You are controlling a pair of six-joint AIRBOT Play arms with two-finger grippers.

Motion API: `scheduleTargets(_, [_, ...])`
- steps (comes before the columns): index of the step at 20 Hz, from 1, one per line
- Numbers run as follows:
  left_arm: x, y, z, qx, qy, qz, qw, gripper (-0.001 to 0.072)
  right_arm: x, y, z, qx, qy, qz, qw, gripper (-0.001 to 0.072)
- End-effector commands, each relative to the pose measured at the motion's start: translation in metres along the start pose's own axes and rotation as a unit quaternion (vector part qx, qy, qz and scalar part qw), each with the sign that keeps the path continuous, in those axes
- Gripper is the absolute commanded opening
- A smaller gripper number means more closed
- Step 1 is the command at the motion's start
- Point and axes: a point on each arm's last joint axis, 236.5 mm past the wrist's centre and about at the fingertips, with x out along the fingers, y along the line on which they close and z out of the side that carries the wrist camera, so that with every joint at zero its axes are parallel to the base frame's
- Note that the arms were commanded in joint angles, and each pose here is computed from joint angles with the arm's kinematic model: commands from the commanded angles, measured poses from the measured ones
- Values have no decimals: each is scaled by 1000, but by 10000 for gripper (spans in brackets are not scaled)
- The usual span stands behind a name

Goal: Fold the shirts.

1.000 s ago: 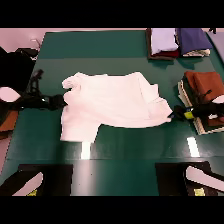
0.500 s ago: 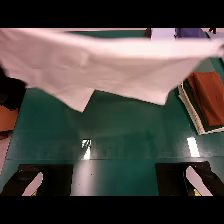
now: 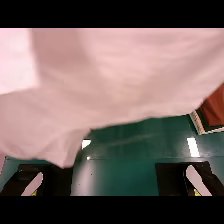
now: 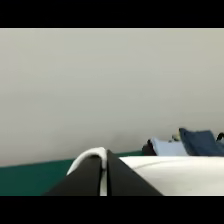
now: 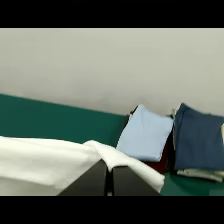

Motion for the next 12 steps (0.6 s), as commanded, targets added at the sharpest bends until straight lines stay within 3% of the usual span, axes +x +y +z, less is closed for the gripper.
scheduleTargets(1, [69,39,-104,-28,169,28,985,28,52,-2,-49,47,109,56,991,17])
scheduleTargets(4, [134,59,-232,-93,314,17,945,29,129,-5,-146,99,257,84,958,18])
scheduleTargets(8, [167,89,-406,-149,481,34,863,29,187,-2,-309,114,456,74,880,17])
scheduleTargets(10, [177,98,-470,-160,529,34,833,29,210,0,-365,121,502,74,853,17])
scheduleTargets(12, [195,102,-508,-178,536,29,825,28,237,-3,-395,131,514,72,845,18])
